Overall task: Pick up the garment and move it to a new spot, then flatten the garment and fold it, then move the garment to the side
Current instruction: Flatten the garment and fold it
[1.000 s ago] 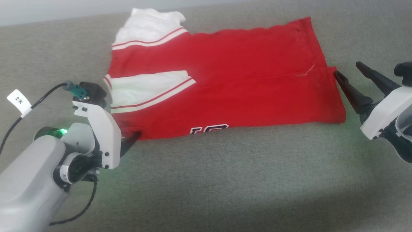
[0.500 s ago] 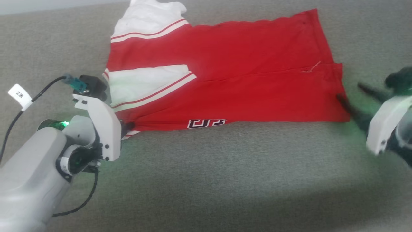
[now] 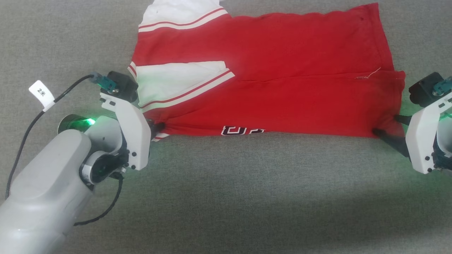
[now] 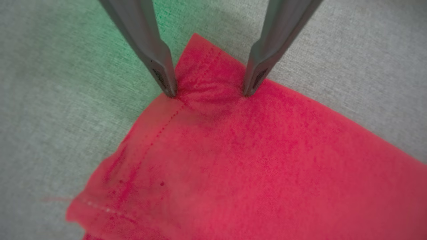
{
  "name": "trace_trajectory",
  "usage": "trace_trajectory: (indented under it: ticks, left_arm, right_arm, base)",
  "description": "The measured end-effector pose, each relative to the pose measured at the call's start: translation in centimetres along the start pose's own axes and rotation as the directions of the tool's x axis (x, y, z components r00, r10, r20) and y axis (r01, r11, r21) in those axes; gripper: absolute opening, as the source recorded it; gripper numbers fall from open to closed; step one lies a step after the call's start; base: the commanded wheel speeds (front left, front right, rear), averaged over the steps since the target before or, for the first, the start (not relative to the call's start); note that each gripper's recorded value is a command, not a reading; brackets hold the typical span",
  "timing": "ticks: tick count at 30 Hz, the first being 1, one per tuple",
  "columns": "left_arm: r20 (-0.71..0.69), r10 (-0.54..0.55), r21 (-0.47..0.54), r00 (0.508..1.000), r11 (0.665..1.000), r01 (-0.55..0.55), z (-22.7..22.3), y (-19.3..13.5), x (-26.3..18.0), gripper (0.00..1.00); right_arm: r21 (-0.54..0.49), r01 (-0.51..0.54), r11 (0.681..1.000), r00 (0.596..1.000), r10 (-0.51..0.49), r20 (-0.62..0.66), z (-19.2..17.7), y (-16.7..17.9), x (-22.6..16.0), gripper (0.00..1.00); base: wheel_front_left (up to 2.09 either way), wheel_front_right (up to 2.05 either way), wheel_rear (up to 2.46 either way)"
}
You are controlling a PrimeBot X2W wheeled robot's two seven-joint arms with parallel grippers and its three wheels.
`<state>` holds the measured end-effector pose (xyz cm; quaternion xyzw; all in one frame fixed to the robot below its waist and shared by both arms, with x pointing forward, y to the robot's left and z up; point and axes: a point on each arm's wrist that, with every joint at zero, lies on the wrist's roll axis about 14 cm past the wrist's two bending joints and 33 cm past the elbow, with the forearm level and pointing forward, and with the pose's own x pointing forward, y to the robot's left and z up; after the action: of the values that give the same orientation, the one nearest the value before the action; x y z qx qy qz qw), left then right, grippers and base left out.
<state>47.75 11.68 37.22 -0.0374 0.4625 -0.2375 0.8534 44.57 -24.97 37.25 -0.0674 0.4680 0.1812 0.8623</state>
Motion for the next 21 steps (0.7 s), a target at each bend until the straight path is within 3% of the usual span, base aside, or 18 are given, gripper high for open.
trace_trajectory:
  ticks: [1,2,3,12,21]
  left_arm:
    - [0.002,0.000,0.001,1.000,1.000,0.000,0.0,0.0,0.0,0.00]
    - [0.004,-0.001,0.002,1.000,1.000,0.001,0.1,0.0,0.0,0.00]
    - [0.006,-0.002,0.002,1.000,1.000,0.002,0.1,-0.1,0.0,0.00]
    - [0.065,-0.011,0.012,0.998,1.000,0.010,0.3,-1.0,-1.3,0.00]
    - [0.061,-0.050,0.008,0.997,0.999,0.049,-3.9,-3.5,-5.6,0.00]
  right_arm:
    - [-0.009,-0.003,1.000,1.000,0.002,-0.013,0.0,0.1,0.1,0.78]
    - [-0.017,-0.005,1.000,1.000,0.005,-0.018,0.0,0.2,0.2,0.47]
    - [-0.018,-0.007,1.000,1.000,0.007,-0.017,0.1,0.3,0.3,0.00]
    - [-0.059,-0.011,0.998,1.000,0.012,0.015,0.8,1.2,-0.8,0.00]
    - [-0.110,-0.017,0.994,1.000,0.015,-0.012,-1.6,1.8,-4.3,0.00]
  base:
    - [0.00,0.00,0.00]
    - [0.00,0.00,0.00]
    - [0.00,0.00,0.00]
    - [0.00,0.00,0.00]
    - [0.00,0.00,0.00]
